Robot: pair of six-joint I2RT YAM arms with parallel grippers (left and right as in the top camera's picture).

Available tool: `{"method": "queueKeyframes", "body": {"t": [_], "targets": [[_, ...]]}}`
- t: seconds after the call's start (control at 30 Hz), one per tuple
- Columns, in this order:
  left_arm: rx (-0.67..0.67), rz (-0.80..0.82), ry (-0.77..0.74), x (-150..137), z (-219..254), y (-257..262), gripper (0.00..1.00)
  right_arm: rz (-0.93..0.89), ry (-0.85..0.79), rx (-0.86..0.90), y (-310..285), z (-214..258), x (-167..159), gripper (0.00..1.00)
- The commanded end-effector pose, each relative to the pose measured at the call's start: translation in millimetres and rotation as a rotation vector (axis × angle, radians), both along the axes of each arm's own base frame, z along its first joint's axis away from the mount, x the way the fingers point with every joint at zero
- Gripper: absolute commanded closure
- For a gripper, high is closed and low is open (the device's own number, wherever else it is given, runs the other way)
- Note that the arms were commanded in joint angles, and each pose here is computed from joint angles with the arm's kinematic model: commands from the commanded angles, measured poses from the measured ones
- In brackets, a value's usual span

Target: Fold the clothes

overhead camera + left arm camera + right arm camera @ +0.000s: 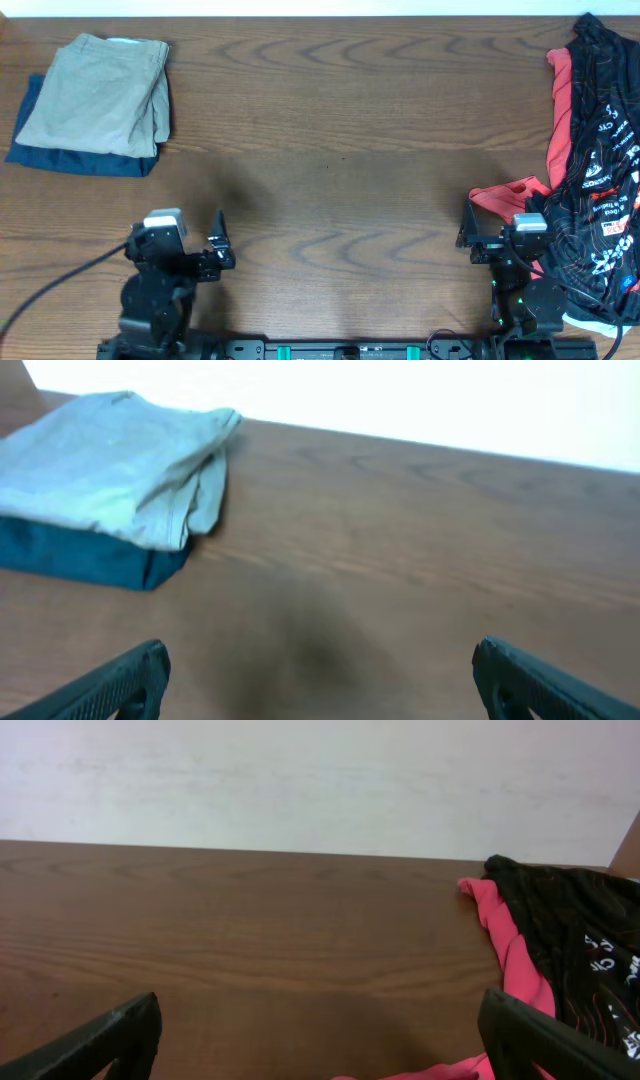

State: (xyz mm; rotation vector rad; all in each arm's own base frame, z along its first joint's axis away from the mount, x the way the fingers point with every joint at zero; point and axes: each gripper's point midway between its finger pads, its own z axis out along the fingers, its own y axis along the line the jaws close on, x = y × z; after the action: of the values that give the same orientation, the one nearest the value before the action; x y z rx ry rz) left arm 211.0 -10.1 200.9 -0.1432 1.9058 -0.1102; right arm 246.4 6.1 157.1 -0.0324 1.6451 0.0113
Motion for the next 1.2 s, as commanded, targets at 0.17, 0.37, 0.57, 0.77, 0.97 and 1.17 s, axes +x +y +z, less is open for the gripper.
{"method": "queueKeyframes", "body": {"t": [0.17, 0.37, 0.57, 0.77, 0.97, 1.17], "targets": [[-0.01, 0.073, -0.197, 18.0, -19.1, 13.7, 0.02, 0.019, -0.001, -0.018, 4.0, -0.3, -0.4, 0.01], [-0.032, 0.091, -0.362, 34.4, -19.0, 16.1, 0.02, 0.019, -0.001, -0.018, 4.0, -0.3, -0.4, 0.01], [-0.017, 0.092, -0.254, 34.0, -47.6, 16.8, 0.02, 0.019, -0.001, -0.018, 4.0, -0.3, -0.4, 0.01], [-0.016, 0.063, -0.194, 32.6, -62.1, 12.0, 0.02, 0.019, -0.001, -0.018, 4.0, -0.3, -0.4, 0.01], [-0.015, 0.063, -0.192, 32.7, -62.6, 12.0, 0.02, 0.019, -0.001, -0.018, 4.0, -0.3, -0.4, 0.01], [-0.015, 0.063, -0.192, 32.7, -62.6, 12.0, 0.02, 0.019, -0.001, -0.018, 4.0, -0.3, -0.4, 0.01]]}}
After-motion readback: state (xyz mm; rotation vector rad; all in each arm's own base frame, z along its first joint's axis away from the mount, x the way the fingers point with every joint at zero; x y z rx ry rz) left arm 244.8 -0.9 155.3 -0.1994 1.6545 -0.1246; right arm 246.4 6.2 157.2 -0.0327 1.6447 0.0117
